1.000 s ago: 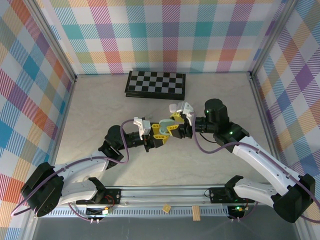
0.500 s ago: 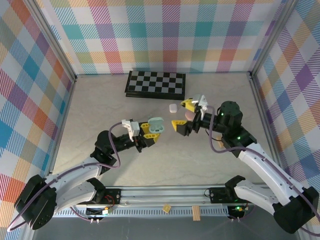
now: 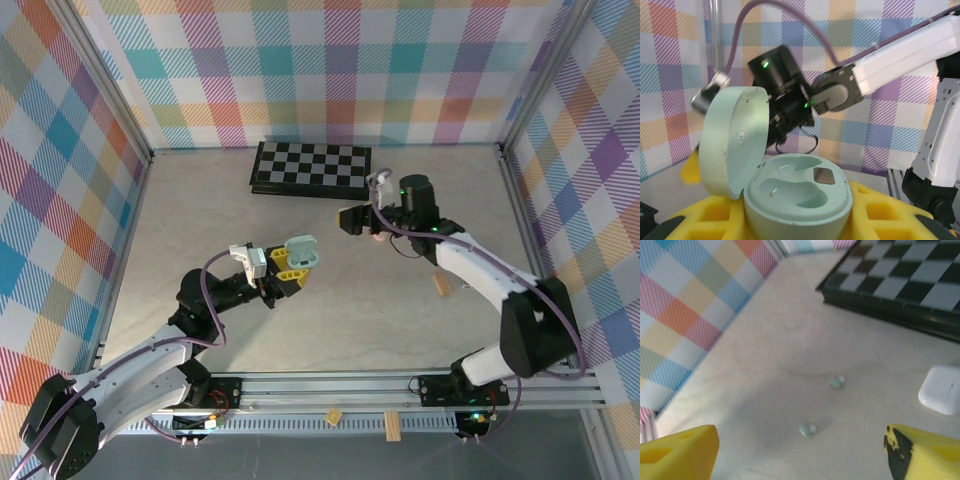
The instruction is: Insert wireless bluetooth earbuds into charging case
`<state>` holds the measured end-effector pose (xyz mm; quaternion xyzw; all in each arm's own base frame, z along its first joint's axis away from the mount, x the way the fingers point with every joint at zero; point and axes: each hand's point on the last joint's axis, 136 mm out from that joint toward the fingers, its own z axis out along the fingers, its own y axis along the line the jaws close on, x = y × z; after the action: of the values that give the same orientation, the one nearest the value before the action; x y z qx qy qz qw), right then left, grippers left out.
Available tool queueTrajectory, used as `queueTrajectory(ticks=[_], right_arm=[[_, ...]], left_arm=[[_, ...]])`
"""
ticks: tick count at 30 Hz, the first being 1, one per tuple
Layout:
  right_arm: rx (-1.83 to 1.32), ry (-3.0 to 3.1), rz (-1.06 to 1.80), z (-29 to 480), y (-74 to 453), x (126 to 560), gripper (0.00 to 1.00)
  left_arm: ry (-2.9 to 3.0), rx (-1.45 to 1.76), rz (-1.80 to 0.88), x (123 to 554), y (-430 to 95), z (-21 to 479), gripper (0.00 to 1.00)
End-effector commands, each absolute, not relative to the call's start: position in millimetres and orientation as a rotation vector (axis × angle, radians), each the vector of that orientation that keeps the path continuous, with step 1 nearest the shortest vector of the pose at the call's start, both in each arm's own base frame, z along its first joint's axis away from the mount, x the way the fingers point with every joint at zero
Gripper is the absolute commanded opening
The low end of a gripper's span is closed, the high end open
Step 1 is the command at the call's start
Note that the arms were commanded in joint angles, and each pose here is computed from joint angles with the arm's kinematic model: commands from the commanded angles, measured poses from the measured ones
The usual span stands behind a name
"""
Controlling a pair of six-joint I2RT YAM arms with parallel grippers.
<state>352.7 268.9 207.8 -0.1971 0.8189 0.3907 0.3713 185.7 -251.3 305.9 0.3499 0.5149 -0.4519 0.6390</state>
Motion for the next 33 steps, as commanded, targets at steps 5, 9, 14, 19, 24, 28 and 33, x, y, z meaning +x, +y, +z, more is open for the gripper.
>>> queueTrajectory(ticks=[5,9,14,19,24,28,33], right_arm=[[-0.864,2.270,0.885,149.8,319.4,345.4,0.76],[-1.002,2.382,0.893,120.4,346.1,339.8,0.74],[-1.077,2.431,0.959,99.7,379.4,339.8,0.72],[-1.135,2.448,1.016,80.5,406.2,337.5,0.69],[-1.185,2.493,0.986,57.2,414.5,338.5,0.67],[-1.196,2.556,0.951,41.4,412.6,340.8,0.66],[-1.198,2.599,0.946,33.4,406.1,332.8,0.64]], left_arm=[[1.127,0.736,-1.020,178.7,-236.3,327.2,0.28],[1.135,0.724,-1.006,176.4,-231.4,330.7,0.27],[1.143,0.717,-0.996,175.8,-228.7,331.1,0.27],[1.155,0.728,-0.995,176.4,-230.4,329.9,0.28],[1.157,0.731,-0.995,177.1,-231.3,330.1,0.28],[1.160,0.733,-0.996,177.7,-232.0,328.9,0.28],[1.162,0.735,-0.995,178.3,-232.5,327.4,0.28]])
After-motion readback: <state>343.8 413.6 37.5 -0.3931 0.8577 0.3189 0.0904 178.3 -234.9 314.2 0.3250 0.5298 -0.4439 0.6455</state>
